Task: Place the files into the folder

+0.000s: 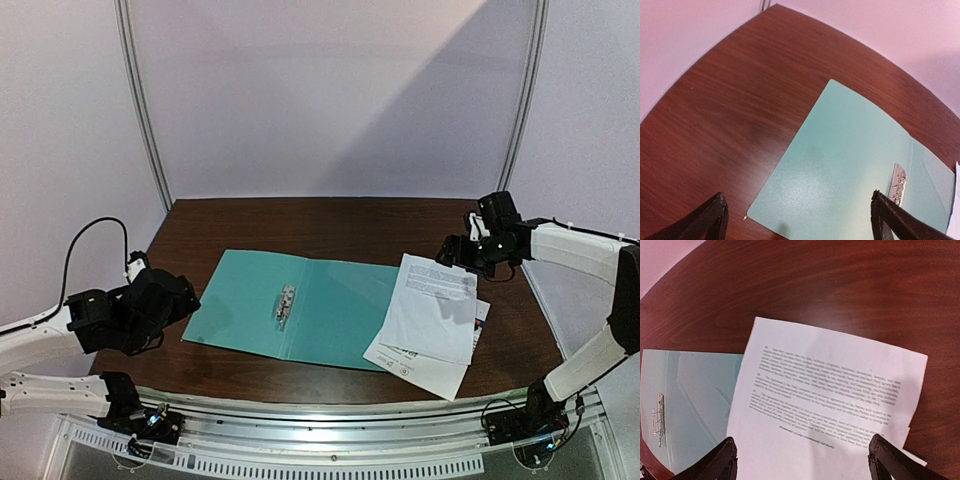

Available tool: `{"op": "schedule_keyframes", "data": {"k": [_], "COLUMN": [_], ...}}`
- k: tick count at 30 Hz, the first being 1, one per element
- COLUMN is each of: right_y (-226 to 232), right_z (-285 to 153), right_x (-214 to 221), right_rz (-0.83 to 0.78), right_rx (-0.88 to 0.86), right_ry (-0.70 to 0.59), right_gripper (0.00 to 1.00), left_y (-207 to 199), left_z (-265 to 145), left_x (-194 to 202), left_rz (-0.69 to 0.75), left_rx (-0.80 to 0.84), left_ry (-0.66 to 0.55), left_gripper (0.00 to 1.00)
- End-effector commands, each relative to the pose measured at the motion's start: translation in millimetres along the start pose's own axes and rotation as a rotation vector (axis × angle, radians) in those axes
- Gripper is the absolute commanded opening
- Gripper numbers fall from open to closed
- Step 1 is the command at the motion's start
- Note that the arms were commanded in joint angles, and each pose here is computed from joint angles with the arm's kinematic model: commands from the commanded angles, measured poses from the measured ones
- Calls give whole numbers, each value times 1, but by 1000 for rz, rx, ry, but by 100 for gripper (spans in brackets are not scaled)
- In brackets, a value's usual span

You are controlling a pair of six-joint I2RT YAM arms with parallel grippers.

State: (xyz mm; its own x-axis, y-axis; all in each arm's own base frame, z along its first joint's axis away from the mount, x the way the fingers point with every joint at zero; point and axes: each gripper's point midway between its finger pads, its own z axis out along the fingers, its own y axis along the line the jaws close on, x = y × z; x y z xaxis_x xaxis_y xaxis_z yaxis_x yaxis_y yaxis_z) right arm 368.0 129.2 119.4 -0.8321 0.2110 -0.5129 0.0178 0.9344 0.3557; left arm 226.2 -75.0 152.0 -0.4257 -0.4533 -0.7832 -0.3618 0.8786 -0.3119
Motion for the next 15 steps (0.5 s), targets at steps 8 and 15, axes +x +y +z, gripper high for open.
{"op": "schedule_keyframes", "data": {"k": [8, 15], "right_y": [-58, -73], "right_z": [-12, -6], "right_x": [21, 28], "right_rz": [236, 322], "right_rx": [-93, -175], "right_ry": [30, 38], "right_gripper": [88, 82], "left_y": [-154, -260], "left_z": [-20, -35], "left_x": [-25, 18], "left_rz": [303, 417], "left_rx": [498, 866], "left_ry": [-25, 121], "left_gripper": [98, 94]}}
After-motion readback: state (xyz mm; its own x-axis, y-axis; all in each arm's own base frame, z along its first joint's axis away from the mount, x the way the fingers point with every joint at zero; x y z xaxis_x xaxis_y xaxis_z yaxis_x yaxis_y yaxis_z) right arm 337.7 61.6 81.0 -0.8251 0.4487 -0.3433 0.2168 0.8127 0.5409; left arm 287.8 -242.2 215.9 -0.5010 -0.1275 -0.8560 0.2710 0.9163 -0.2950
